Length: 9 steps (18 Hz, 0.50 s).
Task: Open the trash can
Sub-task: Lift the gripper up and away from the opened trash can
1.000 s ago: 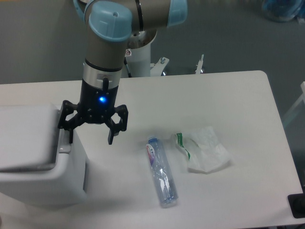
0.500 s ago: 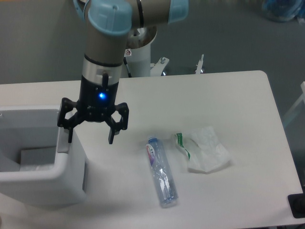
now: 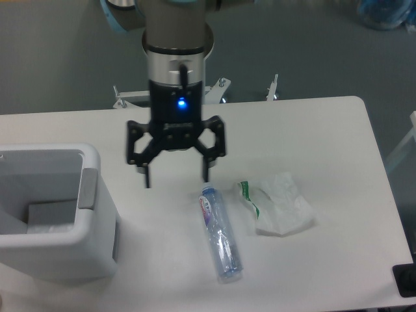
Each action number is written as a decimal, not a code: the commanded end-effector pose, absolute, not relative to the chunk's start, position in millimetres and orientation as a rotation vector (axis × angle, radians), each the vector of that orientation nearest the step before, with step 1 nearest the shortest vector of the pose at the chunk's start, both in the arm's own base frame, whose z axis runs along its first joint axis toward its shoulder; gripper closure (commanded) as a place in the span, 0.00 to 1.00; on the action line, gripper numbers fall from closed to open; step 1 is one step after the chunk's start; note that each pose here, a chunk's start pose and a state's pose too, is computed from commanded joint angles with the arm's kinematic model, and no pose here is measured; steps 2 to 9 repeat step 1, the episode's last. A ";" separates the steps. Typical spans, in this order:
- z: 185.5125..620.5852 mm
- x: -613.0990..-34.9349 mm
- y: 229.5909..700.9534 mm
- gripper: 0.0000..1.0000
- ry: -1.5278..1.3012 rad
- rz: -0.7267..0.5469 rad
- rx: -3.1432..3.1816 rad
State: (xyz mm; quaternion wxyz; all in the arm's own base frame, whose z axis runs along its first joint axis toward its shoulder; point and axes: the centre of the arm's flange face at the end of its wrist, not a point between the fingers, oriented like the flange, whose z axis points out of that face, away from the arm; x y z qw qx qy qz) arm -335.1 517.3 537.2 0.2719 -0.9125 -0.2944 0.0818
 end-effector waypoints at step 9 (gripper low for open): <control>536.9 -340.6 513.5 0.00 -0.772 0.247 -2.471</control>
